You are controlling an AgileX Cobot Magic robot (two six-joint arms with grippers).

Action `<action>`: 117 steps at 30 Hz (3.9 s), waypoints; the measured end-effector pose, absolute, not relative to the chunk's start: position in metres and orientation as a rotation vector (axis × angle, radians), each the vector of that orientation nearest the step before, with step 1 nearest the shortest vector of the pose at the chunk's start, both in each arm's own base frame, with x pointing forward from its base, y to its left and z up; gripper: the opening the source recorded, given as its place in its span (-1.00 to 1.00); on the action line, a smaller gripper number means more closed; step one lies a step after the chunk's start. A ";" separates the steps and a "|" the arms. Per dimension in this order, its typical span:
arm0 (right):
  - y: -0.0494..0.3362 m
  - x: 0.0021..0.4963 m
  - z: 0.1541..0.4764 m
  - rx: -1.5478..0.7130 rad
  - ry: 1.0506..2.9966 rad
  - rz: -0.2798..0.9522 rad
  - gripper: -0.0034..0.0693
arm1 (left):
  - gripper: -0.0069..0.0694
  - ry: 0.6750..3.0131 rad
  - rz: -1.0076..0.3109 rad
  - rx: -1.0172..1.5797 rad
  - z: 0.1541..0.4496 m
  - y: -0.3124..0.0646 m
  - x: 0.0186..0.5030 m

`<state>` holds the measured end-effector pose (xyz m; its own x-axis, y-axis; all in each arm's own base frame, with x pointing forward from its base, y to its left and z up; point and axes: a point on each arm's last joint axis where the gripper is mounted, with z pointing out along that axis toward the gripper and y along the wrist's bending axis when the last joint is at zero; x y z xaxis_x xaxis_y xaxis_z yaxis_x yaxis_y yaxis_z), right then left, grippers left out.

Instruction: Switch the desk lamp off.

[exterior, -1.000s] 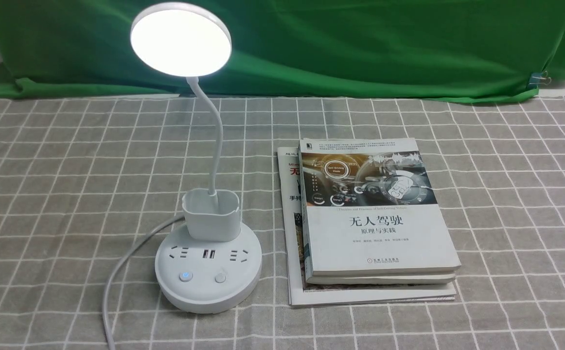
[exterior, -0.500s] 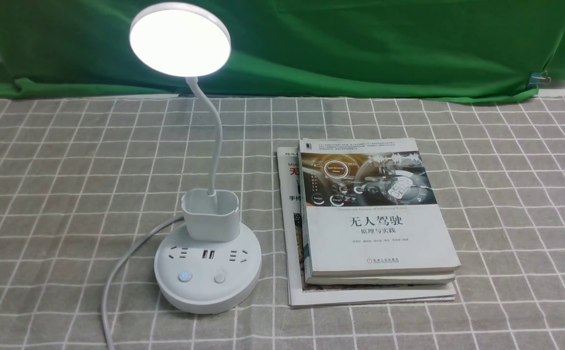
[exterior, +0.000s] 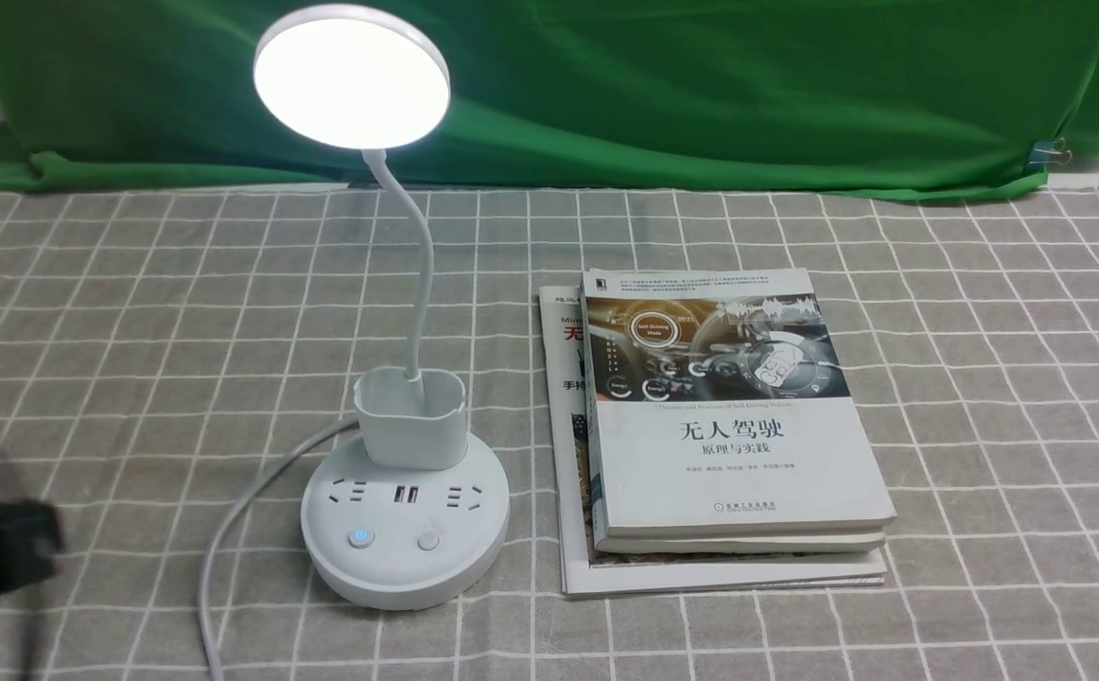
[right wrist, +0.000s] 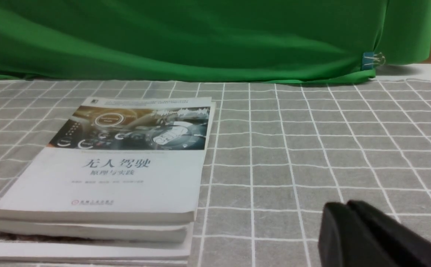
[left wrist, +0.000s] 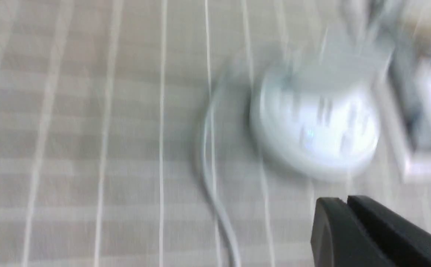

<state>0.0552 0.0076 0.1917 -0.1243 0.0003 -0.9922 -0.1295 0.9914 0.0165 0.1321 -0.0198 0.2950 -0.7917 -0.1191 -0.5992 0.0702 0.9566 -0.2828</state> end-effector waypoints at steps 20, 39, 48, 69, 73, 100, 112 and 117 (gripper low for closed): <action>0.008 0.055 0.192 -0.099 1.692 0.110 -0.81 | -0.77 2.877 -0.339 0.682 0.225 -0.166 0.253; 0.008 0.055 0.192 -0.098 1.693 0.111 -0.81 | -0.77 2.914 -0.224 0.703 0.193 -0.173 0.298; 0.008 0.055 0.192 -0.098 1.693 0.111 -0.81 | -0.77 2.934 -0.221 0.726 0.184 -0.175 0.302; 0.008 0.055 0.192 -0.098 1.693 0.111 -0.81 | -0.77 2.942 -0.210 0.684 0.185 -0.174 0.302; 0.008 0.055 0.192 -0.098 1.693 0.111 -0.81 | -0.77 2.943 -0.212 0.695 0.183 -0.175 0.302; 0.008 0.055 0.192 -0.098 1.693 0.111 -0.81 | -0.77 2.401 -0.382 0.496 0.258 -0.119 0.204; 0.008 0.055 0.192 -0.098 1.693 0.111 -0.81 | -0.77 1.978 -0.395 0.416 0.254 -0.072 0.130; 0.008 0.055 0.192 -0.098 1.693 0.111 -0.81 | -0.77 1.923 -0.340 0.478 0.254 -0.068 0.124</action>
